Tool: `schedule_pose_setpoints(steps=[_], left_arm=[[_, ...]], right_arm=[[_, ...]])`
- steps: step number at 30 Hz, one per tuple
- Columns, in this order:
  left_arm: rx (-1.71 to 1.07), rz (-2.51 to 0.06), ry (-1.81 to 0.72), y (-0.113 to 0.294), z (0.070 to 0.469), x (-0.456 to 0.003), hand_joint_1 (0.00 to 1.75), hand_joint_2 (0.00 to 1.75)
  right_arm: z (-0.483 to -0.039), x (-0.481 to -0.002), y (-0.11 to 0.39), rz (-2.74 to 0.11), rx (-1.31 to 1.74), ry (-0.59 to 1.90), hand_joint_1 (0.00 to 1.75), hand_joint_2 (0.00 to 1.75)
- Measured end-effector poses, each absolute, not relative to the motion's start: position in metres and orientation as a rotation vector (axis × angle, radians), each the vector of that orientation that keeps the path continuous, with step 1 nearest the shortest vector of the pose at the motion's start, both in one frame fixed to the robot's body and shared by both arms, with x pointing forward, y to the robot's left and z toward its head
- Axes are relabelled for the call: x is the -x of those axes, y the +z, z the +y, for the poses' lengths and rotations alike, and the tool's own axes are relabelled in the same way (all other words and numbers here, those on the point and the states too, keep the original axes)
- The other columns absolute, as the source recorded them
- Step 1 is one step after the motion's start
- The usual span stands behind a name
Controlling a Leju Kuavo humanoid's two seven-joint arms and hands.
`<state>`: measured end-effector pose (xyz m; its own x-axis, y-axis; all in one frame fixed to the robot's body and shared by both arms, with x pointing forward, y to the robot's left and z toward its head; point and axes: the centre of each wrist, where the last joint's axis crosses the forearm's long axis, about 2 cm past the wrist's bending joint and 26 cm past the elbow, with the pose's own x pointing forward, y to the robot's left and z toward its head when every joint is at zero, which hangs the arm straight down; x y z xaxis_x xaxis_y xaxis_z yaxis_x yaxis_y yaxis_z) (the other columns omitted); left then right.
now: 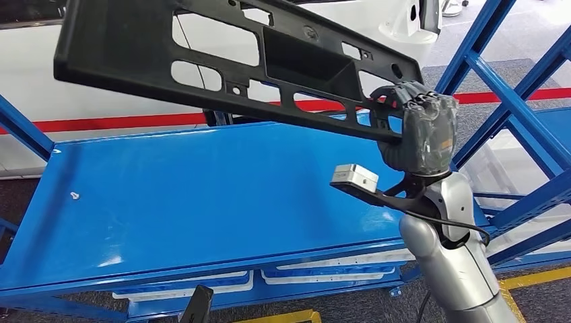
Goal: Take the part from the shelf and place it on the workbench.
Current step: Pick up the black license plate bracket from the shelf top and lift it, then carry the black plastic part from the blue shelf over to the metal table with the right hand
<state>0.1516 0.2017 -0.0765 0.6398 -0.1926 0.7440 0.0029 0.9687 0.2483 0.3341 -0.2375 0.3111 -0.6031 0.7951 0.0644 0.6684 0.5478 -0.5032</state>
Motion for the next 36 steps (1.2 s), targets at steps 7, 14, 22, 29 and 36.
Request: schedule_pose_setpoints(steps=[7, 14, 22, 29, 36], left_arm=[[-0.315, -0.829, -0.059, -0.081, 0.213, -0.141, 0.0, 1.31], [-0.378, -0.763, 0.014, -0.086, 0.222, -0.131, 0.0, 1.75], [-0.406, -0.735, 0.062, -0.087, 0.225, -0.126, 0.0, 1.75], [-0.389, -0.724, 0.081, -0.089, 0.226, -0.122, 0.0, 1.75], [-0.399, -0.732, 0.076, -0.09, 0.227, -0.119, 0.0, 1.75]], right_arm=[[-0.271, -0.31, 0.327, -2.632, 1.242, 0.472, 1.75, 1.75], [-0.29, -0.3, 0.327, -2.685, 1.271, 0.434, 1.75, 1.75], [-0.293, -0.294, 0.325, -2.693, 1.284, 0.43, 1.75, 1.75], [-0.294, -0.292, 0.325, -2.708, 1.279, 0.419, 1.75, 1.75], [-0.294, -0.289, 0.322, -2.724, 1.269, 0.4, 1.75, 1.75]])
